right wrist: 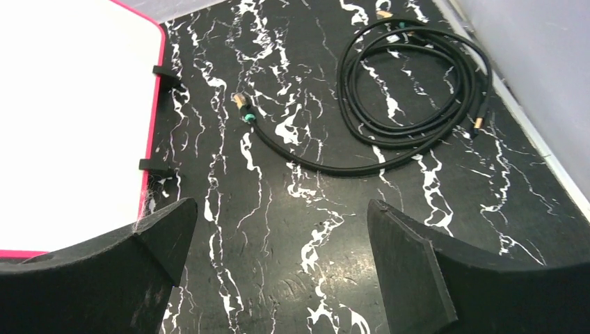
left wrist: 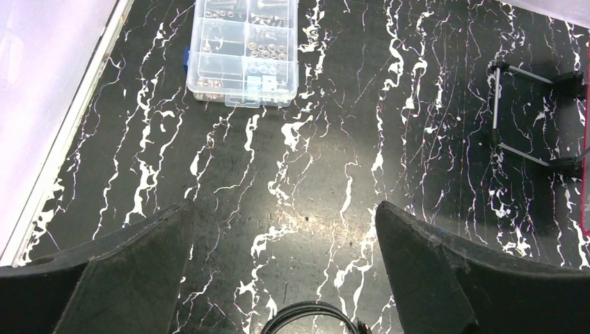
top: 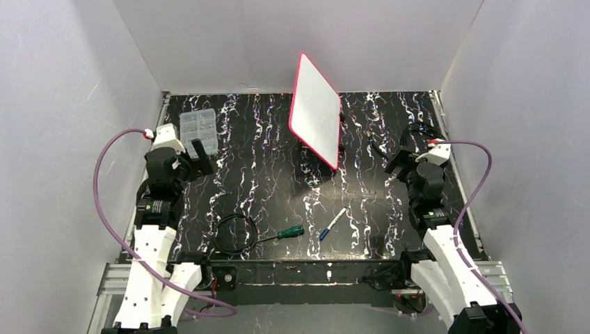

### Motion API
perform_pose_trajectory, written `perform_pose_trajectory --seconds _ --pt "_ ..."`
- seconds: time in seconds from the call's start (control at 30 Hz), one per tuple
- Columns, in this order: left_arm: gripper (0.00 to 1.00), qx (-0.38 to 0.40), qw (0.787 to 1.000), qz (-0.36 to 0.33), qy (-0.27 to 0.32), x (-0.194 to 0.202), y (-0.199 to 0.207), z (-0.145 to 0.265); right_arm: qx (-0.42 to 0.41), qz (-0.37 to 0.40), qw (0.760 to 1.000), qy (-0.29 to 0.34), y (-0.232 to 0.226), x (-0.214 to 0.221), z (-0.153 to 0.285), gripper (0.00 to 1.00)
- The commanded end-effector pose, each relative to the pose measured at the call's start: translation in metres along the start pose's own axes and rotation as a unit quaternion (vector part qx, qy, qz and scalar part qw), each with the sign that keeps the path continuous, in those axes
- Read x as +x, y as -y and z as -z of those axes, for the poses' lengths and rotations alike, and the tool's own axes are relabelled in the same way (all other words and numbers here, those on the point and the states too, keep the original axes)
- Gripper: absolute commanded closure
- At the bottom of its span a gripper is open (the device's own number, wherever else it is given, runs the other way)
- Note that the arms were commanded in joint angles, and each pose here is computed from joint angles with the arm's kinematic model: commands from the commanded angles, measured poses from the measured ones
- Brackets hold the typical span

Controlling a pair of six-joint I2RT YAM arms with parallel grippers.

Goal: Write a sentence on the whiteboard
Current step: Move the whiteboard to the center of the board.

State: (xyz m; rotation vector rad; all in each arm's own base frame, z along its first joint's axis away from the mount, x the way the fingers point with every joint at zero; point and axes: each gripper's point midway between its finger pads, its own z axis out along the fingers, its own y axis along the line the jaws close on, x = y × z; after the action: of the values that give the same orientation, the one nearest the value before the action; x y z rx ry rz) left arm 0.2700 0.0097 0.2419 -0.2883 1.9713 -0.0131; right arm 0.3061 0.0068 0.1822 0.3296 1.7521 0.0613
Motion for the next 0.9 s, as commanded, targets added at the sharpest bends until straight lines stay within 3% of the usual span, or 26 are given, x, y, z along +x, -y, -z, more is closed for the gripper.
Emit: perform_pose_trajectory --seconds 0.0,0.3,0.53,0.87 --pt "0.01 -0.013 1.0 0.002 0.02 -0.021 -0.003 0.007 -0.057 -0.002 0.998 0.03 -0.026 -0.03 -0.003 0.0" --pt "0.01 0.01 1.0 -0.001 0.029 -0.016 0.002 0.012 -0.129 -0.004 0.99 -0.054 -0.058 0.009 -0.025 0.0" --pt "0.01 0.025 1.0 -0.01 0.015 -0.007 0.006 0.011 -0.259 -0.036 0.954 -0.143 -0.114 0.046 -0.049 0.2" --pt "0.01 0.054 0.998 -0.013 0.006 -0.004 0.017 0.01 -0.302 -0.113 0.926 -0.197 -0.151 0.081 -0.111 0.37"
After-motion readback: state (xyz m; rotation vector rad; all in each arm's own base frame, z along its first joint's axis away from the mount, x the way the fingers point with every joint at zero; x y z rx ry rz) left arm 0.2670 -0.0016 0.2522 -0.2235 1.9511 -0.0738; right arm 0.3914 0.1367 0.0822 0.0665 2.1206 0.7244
